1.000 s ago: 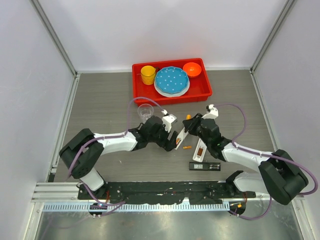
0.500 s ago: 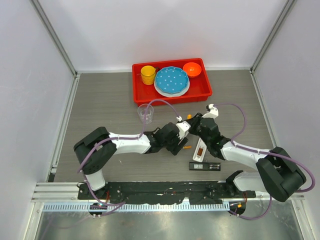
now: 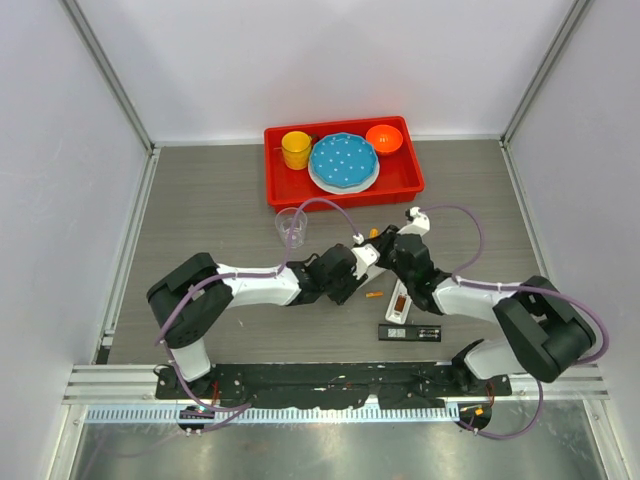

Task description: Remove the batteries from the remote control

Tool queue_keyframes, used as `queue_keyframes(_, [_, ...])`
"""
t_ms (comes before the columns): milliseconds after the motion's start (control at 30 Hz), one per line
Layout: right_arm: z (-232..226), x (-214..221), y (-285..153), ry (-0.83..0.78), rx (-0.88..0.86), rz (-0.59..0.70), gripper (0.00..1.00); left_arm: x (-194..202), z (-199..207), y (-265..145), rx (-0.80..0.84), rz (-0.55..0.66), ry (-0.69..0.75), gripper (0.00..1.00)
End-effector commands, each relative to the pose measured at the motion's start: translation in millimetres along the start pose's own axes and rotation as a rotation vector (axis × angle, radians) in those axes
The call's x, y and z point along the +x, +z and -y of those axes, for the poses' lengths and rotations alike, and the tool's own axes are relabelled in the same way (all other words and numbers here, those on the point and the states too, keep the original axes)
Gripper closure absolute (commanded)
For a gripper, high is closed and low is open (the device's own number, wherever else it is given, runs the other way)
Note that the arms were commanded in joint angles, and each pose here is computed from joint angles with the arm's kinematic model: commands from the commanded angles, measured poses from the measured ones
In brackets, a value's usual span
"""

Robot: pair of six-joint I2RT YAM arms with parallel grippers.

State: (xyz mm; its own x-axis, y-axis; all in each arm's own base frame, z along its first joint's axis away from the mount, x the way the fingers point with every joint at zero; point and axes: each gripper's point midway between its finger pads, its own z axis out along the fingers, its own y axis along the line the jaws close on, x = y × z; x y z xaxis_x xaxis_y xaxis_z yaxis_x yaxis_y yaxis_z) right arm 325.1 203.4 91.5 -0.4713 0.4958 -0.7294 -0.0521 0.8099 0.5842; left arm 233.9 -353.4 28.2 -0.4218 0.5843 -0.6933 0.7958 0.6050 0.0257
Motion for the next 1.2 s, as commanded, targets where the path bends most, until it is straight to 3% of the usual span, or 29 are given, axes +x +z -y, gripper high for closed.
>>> queue_keyframes(0, [-29, -32, 17, 0.005, -0.079, 0.108, 0.99, -11, 16, -2, 0.085, 0.023, 0.016, 0.83])
queue_keyframes(233, [-15, -34, 32, 0.006, -0.014, 0.164, 0.99, -12, 19, -4, 0.110, 0.029, 0.002, 1.00])
queue_keyframes(700, [6, -28, 40, 0.004, 0.055, 0.208, 0.99, -18, 15, -5, 0.124, 0.047, -0.032, 1.00])
queue_keyframes(1167, [3, 0, 42, -0.029, 0.059, 0.124, 0.99, -19, 13, -6, 0.133, 0.054, -0.049, 1.00])
